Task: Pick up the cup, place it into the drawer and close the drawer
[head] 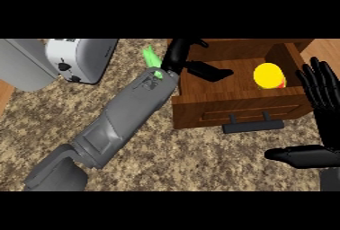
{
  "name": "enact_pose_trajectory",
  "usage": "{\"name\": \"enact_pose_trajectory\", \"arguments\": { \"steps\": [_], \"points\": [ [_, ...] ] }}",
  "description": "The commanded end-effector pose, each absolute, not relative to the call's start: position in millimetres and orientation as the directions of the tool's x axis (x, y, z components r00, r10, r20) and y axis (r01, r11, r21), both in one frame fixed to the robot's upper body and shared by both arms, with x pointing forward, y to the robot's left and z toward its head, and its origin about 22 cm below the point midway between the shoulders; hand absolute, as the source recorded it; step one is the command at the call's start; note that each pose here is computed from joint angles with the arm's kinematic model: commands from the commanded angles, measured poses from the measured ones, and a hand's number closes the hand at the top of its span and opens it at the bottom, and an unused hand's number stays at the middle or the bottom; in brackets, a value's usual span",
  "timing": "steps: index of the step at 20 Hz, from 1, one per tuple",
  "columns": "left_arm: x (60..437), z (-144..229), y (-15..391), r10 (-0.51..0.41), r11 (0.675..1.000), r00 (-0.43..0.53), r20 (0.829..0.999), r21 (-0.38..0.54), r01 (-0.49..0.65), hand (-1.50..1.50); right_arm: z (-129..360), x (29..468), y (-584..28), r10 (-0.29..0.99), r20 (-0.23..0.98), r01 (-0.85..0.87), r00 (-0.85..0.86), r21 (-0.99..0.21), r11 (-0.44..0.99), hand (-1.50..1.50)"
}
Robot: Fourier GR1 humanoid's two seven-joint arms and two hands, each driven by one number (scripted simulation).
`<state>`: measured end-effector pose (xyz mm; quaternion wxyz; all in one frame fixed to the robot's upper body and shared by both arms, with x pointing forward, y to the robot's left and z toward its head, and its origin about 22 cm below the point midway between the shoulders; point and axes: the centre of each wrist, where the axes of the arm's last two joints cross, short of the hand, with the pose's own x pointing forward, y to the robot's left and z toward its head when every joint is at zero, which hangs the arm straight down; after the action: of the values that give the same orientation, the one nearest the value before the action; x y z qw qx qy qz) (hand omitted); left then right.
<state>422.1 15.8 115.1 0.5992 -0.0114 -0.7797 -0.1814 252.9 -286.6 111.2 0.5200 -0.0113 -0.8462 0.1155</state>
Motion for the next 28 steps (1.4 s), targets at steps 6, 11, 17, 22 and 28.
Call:
{"name": "enact_pose_trajectory", "arguments": {
  "steps": [6,11,17,22,28],
  "points": [
    [414.0,108.1,8.7,-0.221,0.938,-0.33,0.918,0.292,0.185,-1.5,125.2,257.0,-285.9,0.101,0.872,-0.152,-0.479,-0.196,0.969,-1.5],
    [415.6,131.6,-0.1,-0.115,0.953,-0.403,0.908,0.215,0.213,-1.5,113.0,252.5,-285.3,-0.086,0.882,-0.291,-0.463,-0.059,0.955,-1.5],
    [403.6,139.5,-8.7,-0.014,0.968,-0.404,0.915,0.114,0.223,-1.5,137.8,228.1,-298.9,0.1,0.873,-0.311,-0.477,-0.274,0.91,1.5],
    [417.4,142.0,16.9,-0.007,0.982,-0.374,0.927,0.076,0.171,-1.5,139.4,218.2,-300.5,0.225,0.858,-0.313,-0.462,-0.395,0.863,1.5],
    [427.5,172.8,68.4,0.013,0.99,-0.373,0.928,0.04,0.135,-1.5,139.3,205.0,-292.2,0.386,0.811,-0.252,-0.44,-0.524,0.813,1.5]
  ]
}}
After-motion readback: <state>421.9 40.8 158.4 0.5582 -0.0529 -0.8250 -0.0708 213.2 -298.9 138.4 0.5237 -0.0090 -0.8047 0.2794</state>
